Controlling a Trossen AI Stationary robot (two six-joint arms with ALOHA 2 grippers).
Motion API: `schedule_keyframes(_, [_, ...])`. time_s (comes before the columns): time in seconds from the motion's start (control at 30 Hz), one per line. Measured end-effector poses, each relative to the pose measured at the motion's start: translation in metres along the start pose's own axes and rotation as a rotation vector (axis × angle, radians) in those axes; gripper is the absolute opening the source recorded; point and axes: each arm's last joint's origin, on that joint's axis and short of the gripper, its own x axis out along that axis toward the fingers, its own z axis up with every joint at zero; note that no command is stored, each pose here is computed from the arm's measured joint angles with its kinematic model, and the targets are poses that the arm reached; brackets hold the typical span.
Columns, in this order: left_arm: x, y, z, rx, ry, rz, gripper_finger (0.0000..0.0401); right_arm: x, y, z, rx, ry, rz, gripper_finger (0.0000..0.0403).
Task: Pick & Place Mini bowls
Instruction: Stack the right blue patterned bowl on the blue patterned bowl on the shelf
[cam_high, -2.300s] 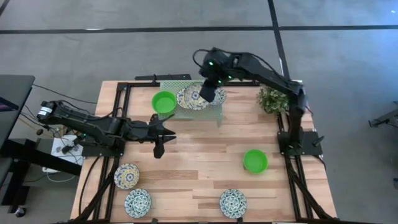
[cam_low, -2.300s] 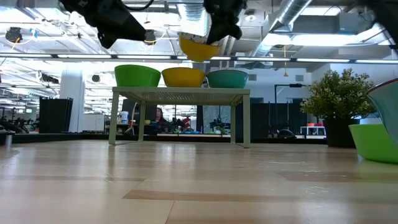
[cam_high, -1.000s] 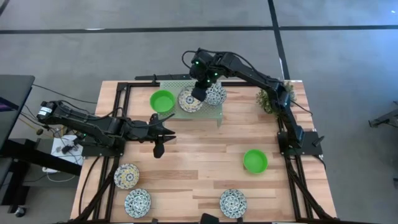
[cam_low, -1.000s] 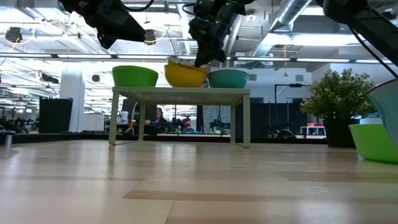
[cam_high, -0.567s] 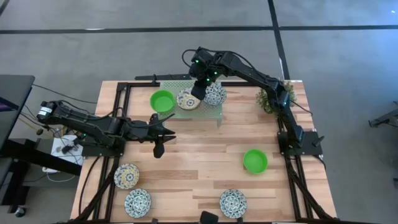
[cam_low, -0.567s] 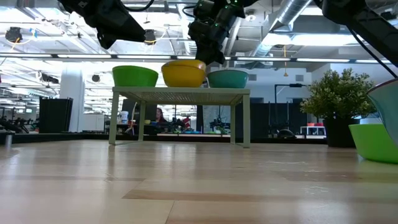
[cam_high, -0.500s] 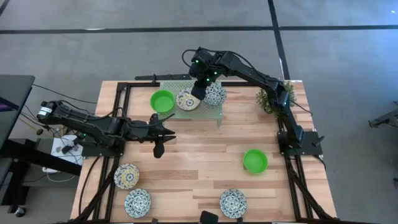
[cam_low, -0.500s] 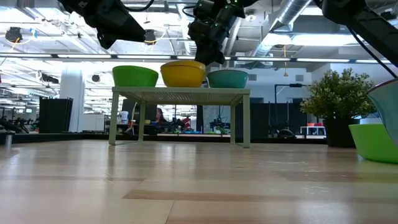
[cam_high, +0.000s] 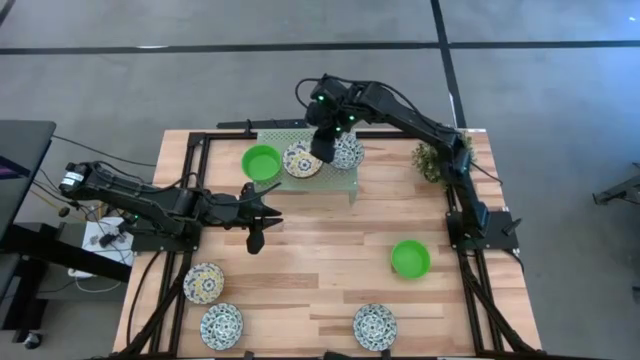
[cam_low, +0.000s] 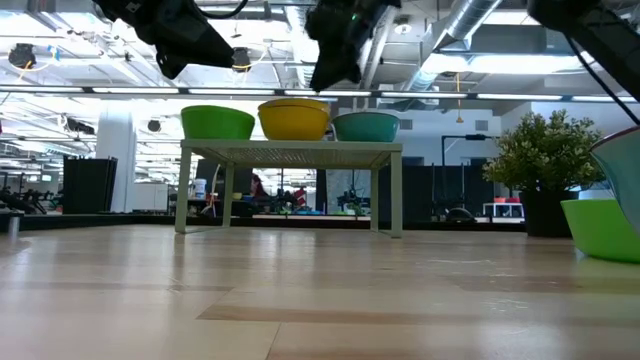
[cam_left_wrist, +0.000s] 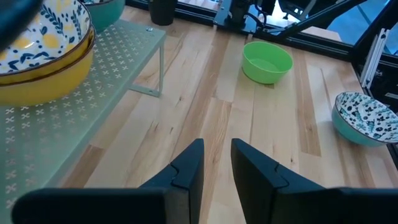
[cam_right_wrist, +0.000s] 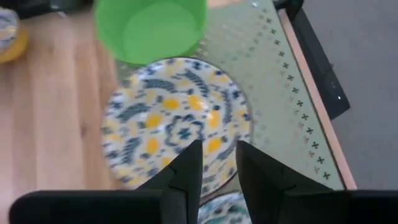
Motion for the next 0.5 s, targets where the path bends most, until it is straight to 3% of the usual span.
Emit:
schedule_keyframes(0.27, [0.000,0.000,0.000,0.000,-0.002,-0.001,0.0081,-0.043,0.040,-0.015,-0.051,0.101,0.055,0.0093])
schedule_keyframes(0.37, [0.000,-0.002,-0.003,0.004,-0.002,-0.010,0.0081,-0.048,0.059,-0.026,-0.093,0.213,0.092,0.0093])
schedule_keyframes(0.5, [0.002,-0.003,-0.011,0.015,0.017,-0.017,0.0081,-0.046,0.083,-0.030,-0.101,0.240,0.121,0.0093])
